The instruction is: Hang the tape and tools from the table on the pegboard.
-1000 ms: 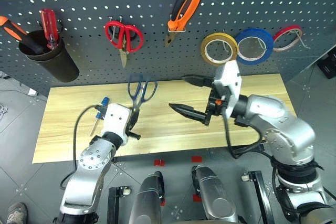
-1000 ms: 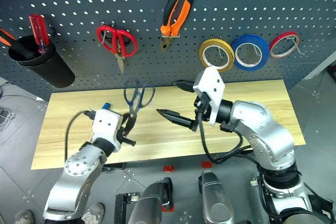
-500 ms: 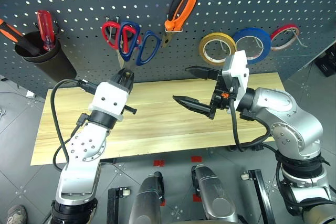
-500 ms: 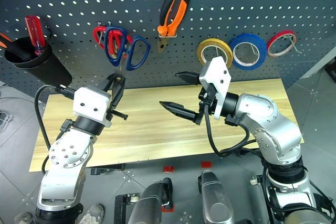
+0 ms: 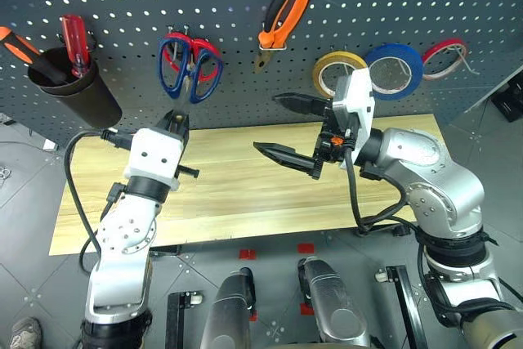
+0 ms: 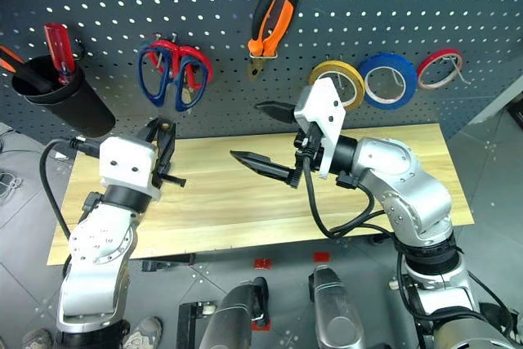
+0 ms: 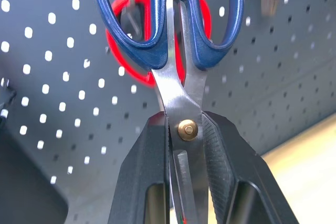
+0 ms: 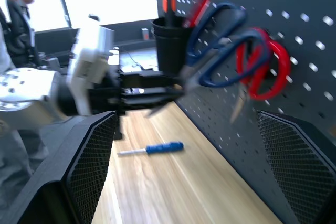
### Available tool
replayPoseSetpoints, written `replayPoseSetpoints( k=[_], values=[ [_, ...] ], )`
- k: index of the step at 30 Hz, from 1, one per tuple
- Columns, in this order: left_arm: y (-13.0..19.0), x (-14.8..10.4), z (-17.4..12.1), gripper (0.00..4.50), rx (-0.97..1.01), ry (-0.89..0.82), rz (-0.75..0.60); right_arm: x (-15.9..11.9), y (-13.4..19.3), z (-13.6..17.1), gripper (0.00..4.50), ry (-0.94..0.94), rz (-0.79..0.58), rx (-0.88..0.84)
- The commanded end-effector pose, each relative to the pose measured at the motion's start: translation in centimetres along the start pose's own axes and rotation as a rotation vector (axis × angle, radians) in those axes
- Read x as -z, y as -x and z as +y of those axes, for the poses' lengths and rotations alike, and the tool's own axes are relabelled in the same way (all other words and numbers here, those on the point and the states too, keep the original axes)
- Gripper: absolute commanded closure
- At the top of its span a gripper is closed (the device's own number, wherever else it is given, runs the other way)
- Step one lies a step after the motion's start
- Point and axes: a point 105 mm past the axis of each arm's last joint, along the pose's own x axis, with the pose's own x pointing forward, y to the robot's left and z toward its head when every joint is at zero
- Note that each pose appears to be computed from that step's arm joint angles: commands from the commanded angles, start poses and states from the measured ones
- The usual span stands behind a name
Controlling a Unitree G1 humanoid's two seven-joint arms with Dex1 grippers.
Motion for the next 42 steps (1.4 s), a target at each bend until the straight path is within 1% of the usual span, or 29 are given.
replayPoseSetpoints(
  k=[1,6,9,11,14,18,19,21,22,23,25,27,31,33,35,36,38,40,42],
  values=[
    [-0.3,0.3,-0.3,3.91,0.029,0.008,-0.018,-1.1,-0.2,0.4,0.00,0.038,-0.043,-0.025],
    [-0.6,1.0,0.1,3.91,-0.005,0.021,-0.006,-1.1,-0.2,0.3,0.00,0.047,-0.041,-0.025],
    [-0.5,1.8,0.2,3.91,-0.031,0.057,0.033,-1.0,-0.3,0.1,0.00,0.051,-0.040,-0.016],
    [-0.5,2.1,-0.1,3.18,-0.026,0.083,0.051,-0.9,-0.4,0.0,0.00,0.050,-0.041,-0.013],
    [-0.2,2.4,-0.4,2.34,-0.019,0.116,0.080,-0.4,-0.8,0.1,0.00,0.046,-0.030,-0.005],
    [1.6,5.6,-0.6,1.09,-0.012,0.171,0.254,2.6,-1.4,0.4,0.00,0.045,0.093,0.031],
    [2.5,7.6,-0.7,0.84,0.008,0.239,0.347,3.8,-1.6,0.1,0.00,0.059,0.159,0.070],
    [4.0,11.0,1.2,0.84,-0.033,0.284,0.490,6.1,-1.9,-0.7,0.00,0.054,0.296,0.155],
    [4.5,12.3,1.9,0.84,-0.042,0.302,0.551,6.7,-2.1,-0.9,0.00,0.038,0.333,0.183],
    [4.8,12.9,2.4,0.84,-0.047,0.306,0.581,6.8,-2.2,-1.0,0.00,0.024,0.349,0.196],
    [5.1,14.5,4.1,0.84,-0.059,0.329,0.657,6.2,-3.4,0.0,0.00,-0.063,0.334,0.170],
    [4.9,15.1,5.1,0.84,-0.051,0.349,0.685,5.6,-4.3,1.0,0.00,-0.116,0.328,0.139],
    [3.8,16.0,6.4,0.84,-0.020,0.329,0.722,4.8,-5.7,2.5,0.00,-0.127,0.323,0.084],
    [3.4,16.8,6.4,0.84,0.002,0.356,0.757,4.6,-6.2,3.0,0.00,-0.120,0.322,0.067],
    [3.3,17.8,5.7,0.84,0.033,0.404,0.794,4.4,-6.5,3.1,0.00,-0.117,0.317,0.063],
    [3.1,18.0,5.6,0.84,0.037,0.405,0.794,4.2,-6.6,3.1,0.00,-0.116,0.314,0.062],
    [2.7,18.9,5.4,0.84,0.035,0.468,0.812,3.8,-7.0,3.1,0.00,-0.107,0.304,0.061],
    [2.7,20.0,4.8,0.84,0.066,0.488,0.853,3.4,-7.2,3.0,0.00,-0.098,0.299,0.062],
    [2.8,20.7,4.9,0.84,0.057,0.490,0.883,3.3,-7.4,3.0,0.00,-0.095,0.298,0.061]
  ],
)
